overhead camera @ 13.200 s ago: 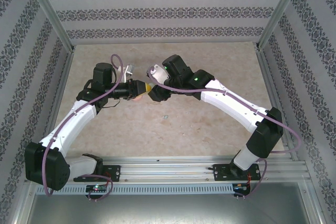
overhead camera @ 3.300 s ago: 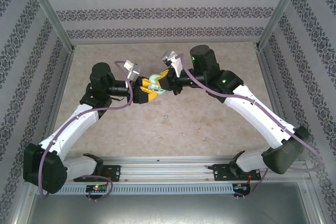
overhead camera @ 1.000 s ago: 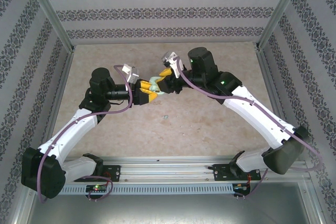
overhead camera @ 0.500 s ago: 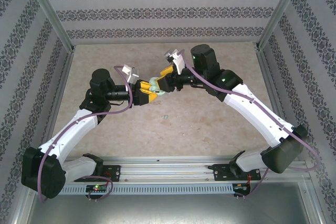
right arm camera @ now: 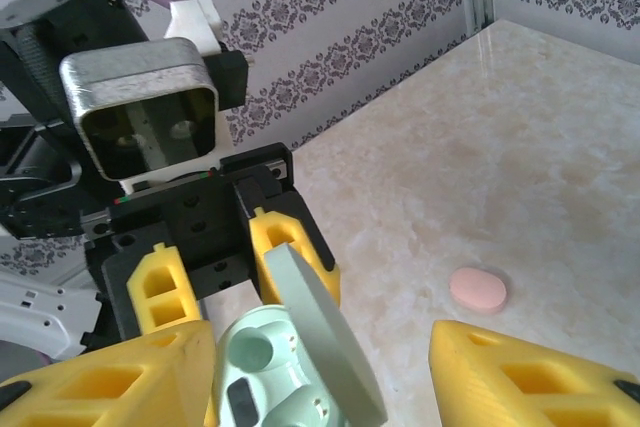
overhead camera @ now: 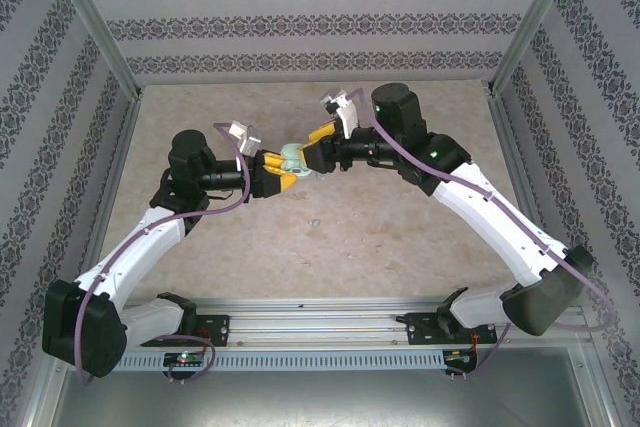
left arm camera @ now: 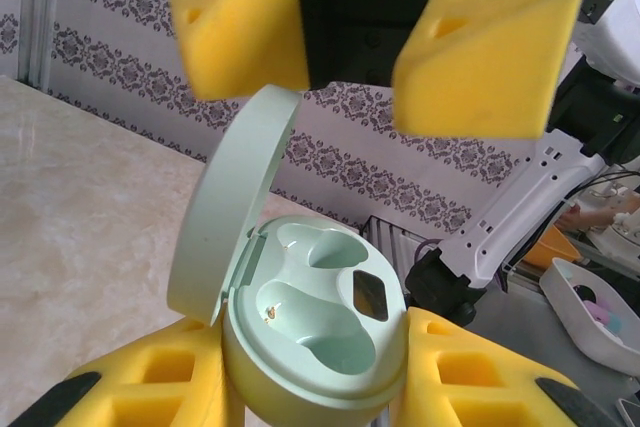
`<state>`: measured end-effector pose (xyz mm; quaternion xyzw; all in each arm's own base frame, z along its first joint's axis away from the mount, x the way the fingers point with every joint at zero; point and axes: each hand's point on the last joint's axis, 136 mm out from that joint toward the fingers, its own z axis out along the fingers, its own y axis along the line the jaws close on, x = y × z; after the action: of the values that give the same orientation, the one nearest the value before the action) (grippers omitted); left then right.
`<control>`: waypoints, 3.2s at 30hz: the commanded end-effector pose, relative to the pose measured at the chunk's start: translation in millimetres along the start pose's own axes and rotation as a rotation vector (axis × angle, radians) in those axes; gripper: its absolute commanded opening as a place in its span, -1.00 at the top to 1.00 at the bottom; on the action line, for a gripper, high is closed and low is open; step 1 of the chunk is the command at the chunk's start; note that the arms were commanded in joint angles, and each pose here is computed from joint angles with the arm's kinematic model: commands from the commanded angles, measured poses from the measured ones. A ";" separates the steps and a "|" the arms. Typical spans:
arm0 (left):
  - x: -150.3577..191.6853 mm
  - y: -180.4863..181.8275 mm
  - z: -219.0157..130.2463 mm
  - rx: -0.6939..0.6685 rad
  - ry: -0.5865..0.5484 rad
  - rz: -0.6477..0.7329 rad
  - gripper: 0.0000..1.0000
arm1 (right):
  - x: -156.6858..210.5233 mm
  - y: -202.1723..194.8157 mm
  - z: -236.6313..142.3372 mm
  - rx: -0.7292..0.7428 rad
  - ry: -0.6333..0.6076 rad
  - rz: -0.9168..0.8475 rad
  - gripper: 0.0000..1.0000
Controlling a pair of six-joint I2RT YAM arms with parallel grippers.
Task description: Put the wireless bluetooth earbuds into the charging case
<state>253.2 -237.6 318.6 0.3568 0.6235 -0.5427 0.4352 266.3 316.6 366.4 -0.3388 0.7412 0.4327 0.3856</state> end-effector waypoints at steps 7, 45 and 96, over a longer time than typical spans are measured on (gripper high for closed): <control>4.7 15.0 -8.6 -0.060 -0.014 -0.010 0.59 | -10.4 -1.9 -25.7 0.082 -0.062 0.099 -0.15; 42.9 38.2 -34.4 -0.258 0.050 -0.023 0.61 | 271.0 -115.0 62.5 0.606 0.259 1.177 0.25; 46.0 35.1 -35.1 -0.246 0.080 -0.012 0.61 | 302.8 -144.6 106.6 0.599 0.327 1.254 0.34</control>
<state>263.7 -201.9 250.4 0.3075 0.7155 -0.4543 0.4326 263.4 304.0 20.8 0.2111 0.9310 0.2972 0.0186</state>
